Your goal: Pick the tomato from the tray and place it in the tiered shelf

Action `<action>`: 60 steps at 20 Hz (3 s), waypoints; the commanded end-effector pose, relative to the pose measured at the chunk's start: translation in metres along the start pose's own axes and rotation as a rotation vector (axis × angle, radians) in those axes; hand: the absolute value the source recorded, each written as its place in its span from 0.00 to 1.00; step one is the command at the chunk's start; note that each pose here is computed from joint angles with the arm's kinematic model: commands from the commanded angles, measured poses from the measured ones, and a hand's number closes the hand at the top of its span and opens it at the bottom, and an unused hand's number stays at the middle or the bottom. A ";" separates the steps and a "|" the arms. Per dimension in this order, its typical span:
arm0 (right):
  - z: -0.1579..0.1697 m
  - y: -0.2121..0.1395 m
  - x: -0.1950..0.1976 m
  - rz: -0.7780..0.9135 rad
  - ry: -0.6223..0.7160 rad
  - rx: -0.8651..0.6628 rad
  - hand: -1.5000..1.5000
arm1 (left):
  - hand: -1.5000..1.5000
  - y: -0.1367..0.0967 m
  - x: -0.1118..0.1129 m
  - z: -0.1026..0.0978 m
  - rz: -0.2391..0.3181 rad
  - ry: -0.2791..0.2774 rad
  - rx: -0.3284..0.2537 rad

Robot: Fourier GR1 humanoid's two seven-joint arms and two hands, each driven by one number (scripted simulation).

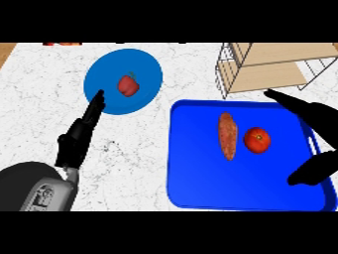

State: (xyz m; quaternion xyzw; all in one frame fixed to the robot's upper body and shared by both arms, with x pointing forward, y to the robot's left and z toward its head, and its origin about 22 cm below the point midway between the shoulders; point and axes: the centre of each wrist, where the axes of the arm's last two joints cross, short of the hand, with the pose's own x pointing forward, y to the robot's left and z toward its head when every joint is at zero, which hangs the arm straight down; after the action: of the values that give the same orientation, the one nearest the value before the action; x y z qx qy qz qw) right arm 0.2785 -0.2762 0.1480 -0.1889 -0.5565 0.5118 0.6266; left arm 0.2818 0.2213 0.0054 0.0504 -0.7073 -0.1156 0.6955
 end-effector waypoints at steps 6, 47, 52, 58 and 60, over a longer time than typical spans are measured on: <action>-0.017 0.004 -0.020 0.002 0.039 0.015 0.00 | 0.50 -0.002 0.023 0.006 0.003 -0.003 -0.023; -0.068 0.075 -0.048 0.114 0.099 0.095 0.00 | 0.50 -0.005 -0.008 0.007 0.013 -0.007 -0.012; -0.073 0.076 -0.039 0.213 0.062 0.129 1.00 | 0.50 0.001 0.004 0.001 0.000 0.005 0.001; -0.047 0.089 -0.061 0.223 0.019 0.062 1.00 | 0.50 -0.002 0.004 0.000 0.000 0.000 -0.007; -0.051 0.104 -0.047 0.198 0.001 0.038 1.00 | 0.50 -0.005 0.013 -0.002 -0.011 0.006 0.007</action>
State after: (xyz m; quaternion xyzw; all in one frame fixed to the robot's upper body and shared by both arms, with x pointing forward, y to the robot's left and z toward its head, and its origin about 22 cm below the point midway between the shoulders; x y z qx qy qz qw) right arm 0.2986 -0.2600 0.0341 -0.2332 -0.5120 0.5877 0.5814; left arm 0.2812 0.2171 0.0135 0.0503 -0.7066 -0.1154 0.6964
